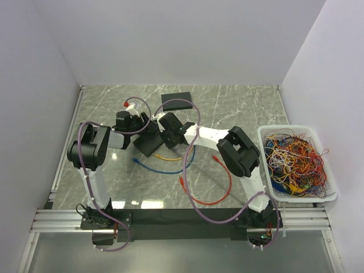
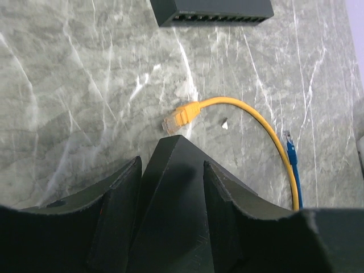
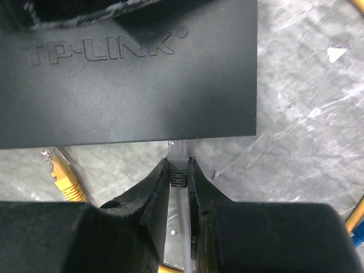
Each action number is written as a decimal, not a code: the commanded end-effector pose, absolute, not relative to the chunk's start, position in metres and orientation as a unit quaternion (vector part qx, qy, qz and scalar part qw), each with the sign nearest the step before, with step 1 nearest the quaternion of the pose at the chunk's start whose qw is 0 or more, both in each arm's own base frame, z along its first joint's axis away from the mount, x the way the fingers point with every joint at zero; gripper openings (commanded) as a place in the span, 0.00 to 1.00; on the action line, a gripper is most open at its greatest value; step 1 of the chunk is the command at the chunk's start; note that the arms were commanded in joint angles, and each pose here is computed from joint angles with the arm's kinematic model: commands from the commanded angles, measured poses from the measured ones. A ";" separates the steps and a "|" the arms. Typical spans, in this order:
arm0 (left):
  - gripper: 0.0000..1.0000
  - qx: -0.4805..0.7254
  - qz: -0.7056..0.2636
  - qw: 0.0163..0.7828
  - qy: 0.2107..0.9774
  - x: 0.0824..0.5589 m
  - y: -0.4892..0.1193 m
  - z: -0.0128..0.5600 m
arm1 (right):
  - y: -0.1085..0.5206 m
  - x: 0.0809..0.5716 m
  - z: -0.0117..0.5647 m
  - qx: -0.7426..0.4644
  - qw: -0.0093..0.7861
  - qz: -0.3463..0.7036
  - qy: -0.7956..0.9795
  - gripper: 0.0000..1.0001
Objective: Insert the plug into the switch port
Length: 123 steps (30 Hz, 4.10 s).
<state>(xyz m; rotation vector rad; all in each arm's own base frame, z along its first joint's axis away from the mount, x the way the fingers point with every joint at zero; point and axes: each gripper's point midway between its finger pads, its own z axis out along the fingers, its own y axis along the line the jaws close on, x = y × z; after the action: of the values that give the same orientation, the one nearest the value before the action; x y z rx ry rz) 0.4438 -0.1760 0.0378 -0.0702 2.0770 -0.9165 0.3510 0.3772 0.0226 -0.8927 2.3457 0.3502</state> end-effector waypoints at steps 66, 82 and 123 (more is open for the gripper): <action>0.63 -0.139 -0.374 0.385 0.832 0.438 -0.149 0.097 | 0.308 0.313 0.210 -0.258 0.541 0.202 0.774 0.88; 0.63 -0.219 -0.132 0.535 0.805 0.340 -0.049 0.126 | 0.368 0.283 0.152 -0.325 0.434 0.197 0.817 0.74; 0.60 -0.305 -0.086 0.489 0.813 0.339 -0.030 0.073 | 0.414 0.299 0.038 -0.339 0.305 0.181 0.871 0.55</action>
<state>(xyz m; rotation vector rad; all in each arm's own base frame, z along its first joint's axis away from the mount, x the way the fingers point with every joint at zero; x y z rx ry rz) 0.3292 -0.0279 0.0544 -0.7507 2.0432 -0.1741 0.2861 0.4055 0.0270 -0.9389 2.3324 0.4743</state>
